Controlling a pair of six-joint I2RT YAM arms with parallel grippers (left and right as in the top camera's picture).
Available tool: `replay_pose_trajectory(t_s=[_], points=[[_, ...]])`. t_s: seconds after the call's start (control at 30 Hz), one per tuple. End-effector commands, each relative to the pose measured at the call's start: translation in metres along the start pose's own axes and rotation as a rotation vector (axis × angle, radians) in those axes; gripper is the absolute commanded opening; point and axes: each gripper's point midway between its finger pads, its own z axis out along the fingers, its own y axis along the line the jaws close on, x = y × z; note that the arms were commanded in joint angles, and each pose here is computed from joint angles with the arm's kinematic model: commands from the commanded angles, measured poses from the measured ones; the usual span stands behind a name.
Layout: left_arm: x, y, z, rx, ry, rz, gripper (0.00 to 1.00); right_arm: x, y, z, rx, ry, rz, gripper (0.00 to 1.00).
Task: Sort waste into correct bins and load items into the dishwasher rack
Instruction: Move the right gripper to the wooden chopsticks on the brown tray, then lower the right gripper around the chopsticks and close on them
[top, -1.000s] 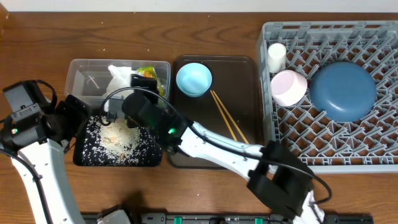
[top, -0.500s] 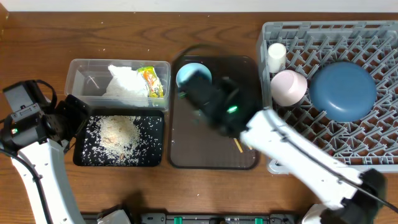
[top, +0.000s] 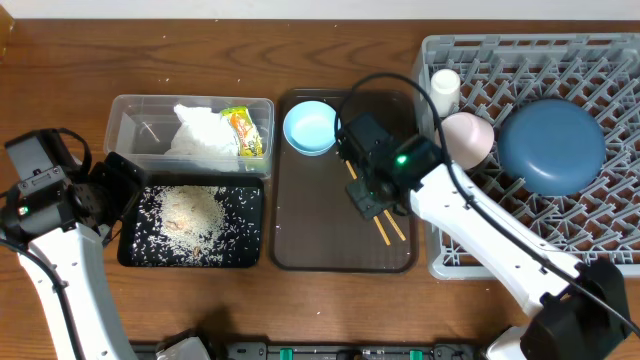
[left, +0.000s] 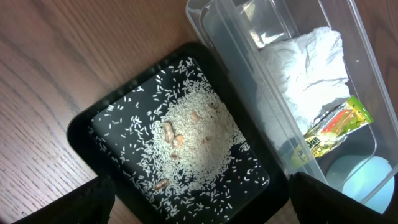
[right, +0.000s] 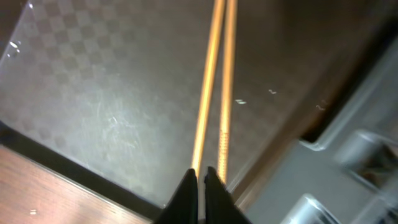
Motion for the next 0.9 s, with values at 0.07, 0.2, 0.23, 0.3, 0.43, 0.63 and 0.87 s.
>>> replay_pose_trajectory(t_s=[0.07,0.2,0.23,0.3,0.43,0.63,0.87], points=[[-0.005,-0.001,-0.004,0.002,-0.018,0.003,0.92,0.013,0.008,0.030,-0.053,0.008,0.023,0.23],[-0.005,-0.001,-0.004,0.002,-0.018,0.003,0.92,0.017,0.008,0.050,-0.057,-0.023,0.025,0.26],[-0.005,-0.001,-0.004,0.002,-0.018,0.003,0.92,0.018,0.009,0.054,-0.058,-0.032,0.025,0.26],[-0.005,-0.001,-0.004,0.002,-0.018,0.003,0.92,0.019,0.009,0.060,-0.059,-0.045,0.025,0.25],[-0.005,-0.001,-0.004,0.002,-0.018,0.003,0.92,0.020,0.005,0.071,-0.039,-0.077,0.035,0.25],[-0.005,-0.001,-0.004,0.002,-0.018,0.003,0.92,0.020,-0.005,0.082,0.014,-0.123,0.072,0.26],[-0.005,-0.001,-0.005,0.002,-0.018,0.003,0.92,0.018,-0.004,0.090,0.007,-0.165,0.079,0.24]])
